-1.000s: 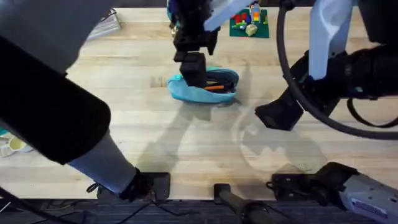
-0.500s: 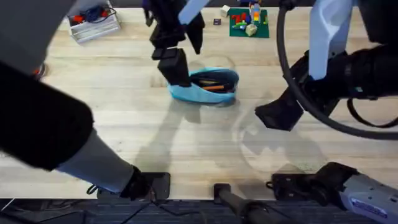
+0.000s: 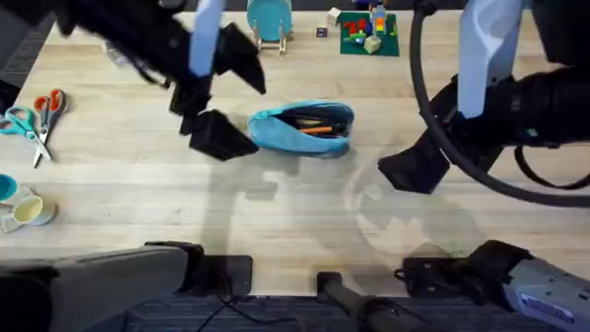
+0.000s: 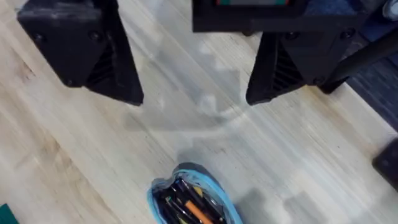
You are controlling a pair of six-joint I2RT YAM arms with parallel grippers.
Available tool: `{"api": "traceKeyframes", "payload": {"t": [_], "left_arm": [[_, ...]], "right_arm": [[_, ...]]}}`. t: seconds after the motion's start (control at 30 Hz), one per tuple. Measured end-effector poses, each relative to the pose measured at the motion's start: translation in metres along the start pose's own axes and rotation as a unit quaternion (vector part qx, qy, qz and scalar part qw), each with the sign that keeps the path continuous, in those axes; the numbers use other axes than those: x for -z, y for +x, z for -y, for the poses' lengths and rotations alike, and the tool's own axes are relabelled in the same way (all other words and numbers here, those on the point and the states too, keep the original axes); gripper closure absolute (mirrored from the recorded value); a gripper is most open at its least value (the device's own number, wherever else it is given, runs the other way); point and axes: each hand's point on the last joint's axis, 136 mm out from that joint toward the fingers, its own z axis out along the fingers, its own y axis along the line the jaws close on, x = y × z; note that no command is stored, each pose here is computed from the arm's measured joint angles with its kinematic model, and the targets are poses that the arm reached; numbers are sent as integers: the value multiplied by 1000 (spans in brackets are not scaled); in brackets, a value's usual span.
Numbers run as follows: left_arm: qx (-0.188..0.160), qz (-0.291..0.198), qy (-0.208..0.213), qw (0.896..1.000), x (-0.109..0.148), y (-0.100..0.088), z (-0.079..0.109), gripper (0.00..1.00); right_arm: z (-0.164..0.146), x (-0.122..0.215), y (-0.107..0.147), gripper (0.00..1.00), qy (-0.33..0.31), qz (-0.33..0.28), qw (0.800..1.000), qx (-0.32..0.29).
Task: Unzip the bag, pick up the pens from the table one at a time and place them inside, then zip the bag closed.
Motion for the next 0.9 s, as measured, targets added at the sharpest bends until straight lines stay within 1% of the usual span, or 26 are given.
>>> {"api": "traceKeyframes", "payload": {"t": [0.13,0.33,0.43,0.53,0.67,0.77,0.9], "left_arm": [[24,30,-1,999,0,15,4,6],[18,59,-14,998,4,27,3,6],[12,84,-37,996,12,35,-2,6],[14,102,-63,993,20,48,-4,6],[15,111,-85,990,25,65,-4,6],[7,114,-104,988,28,75,-5,6],[-3,125,-127,984,32,83,-9,6]], "right_arm": [[0,0,0,4,0,0,1000,0],[0,0,0,4,0,0,1000,0],[0,0,0,3,0,0,1000,0],[0,0,0,3,0,0,1000,0],[0,0,0,4,0,0,1000,0],[0,0,0,4,0,0,1000,0],[0,0,0,4,0,0,1000,0]]}}
